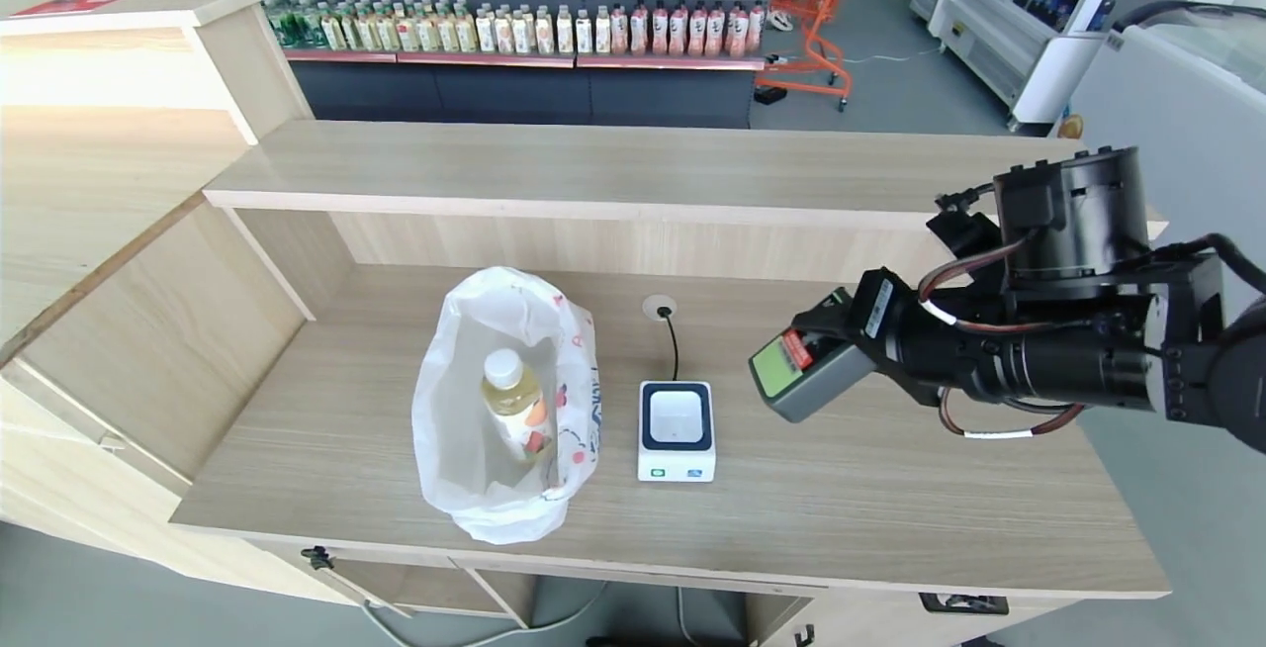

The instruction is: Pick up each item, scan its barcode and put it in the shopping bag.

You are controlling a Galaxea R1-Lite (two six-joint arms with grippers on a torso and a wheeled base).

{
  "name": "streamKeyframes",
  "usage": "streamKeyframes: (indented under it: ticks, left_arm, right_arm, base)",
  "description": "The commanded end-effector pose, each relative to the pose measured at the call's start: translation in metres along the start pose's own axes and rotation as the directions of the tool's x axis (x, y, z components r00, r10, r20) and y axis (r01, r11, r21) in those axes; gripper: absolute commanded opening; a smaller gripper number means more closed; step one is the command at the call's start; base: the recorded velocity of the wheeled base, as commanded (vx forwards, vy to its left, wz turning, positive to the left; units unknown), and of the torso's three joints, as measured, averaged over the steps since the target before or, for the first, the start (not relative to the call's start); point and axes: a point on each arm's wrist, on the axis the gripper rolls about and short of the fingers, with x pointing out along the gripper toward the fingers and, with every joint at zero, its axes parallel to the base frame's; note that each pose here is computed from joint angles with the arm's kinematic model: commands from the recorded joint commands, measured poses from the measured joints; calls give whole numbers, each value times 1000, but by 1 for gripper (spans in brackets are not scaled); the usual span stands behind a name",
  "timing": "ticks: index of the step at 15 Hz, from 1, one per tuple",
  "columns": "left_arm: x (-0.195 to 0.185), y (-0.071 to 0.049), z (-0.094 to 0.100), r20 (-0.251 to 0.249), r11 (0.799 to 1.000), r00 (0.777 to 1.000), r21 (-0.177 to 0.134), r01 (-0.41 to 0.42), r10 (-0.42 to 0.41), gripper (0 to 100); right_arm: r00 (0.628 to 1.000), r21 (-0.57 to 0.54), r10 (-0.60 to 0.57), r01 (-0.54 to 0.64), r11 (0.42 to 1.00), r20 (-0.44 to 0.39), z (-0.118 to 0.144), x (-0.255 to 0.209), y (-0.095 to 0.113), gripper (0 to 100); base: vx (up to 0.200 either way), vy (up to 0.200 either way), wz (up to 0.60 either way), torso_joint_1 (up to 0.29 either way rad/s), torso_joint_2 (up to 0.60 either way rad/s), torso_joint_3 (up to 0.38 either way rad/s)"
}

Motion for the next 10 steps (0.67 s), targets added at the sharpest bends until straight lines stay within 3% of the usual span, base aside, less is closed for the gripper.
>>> streamKeyframes:
  ticks: [1, 2, 10]
  left_arm:
    - [0, 0, 0, 0, 1000, 1000, -1, 1, -1, 100]
    - [0, 0, 0, 0, 1000, 1000, -1, 1, -1, 100]
    - [0, 0, 0, 0, 1000, 1000, -2, 1, -1, 100]
  right_arm:
    - [997, -52, -69, 67, 996, -41, -5, 30, -14, 0]
    - [995, -95, -92, 87, 992, -50, -7, 39, -19, 0]
    - [989, -242, -133, 115, 963, -57, -16, 111, -40, 0]
  base:
    - [0, 200, 0, 7, 2, 2]
    - [0, 200, 0, -2, 2, 2]
    - [0, 0, 0, 0, 0, 0]
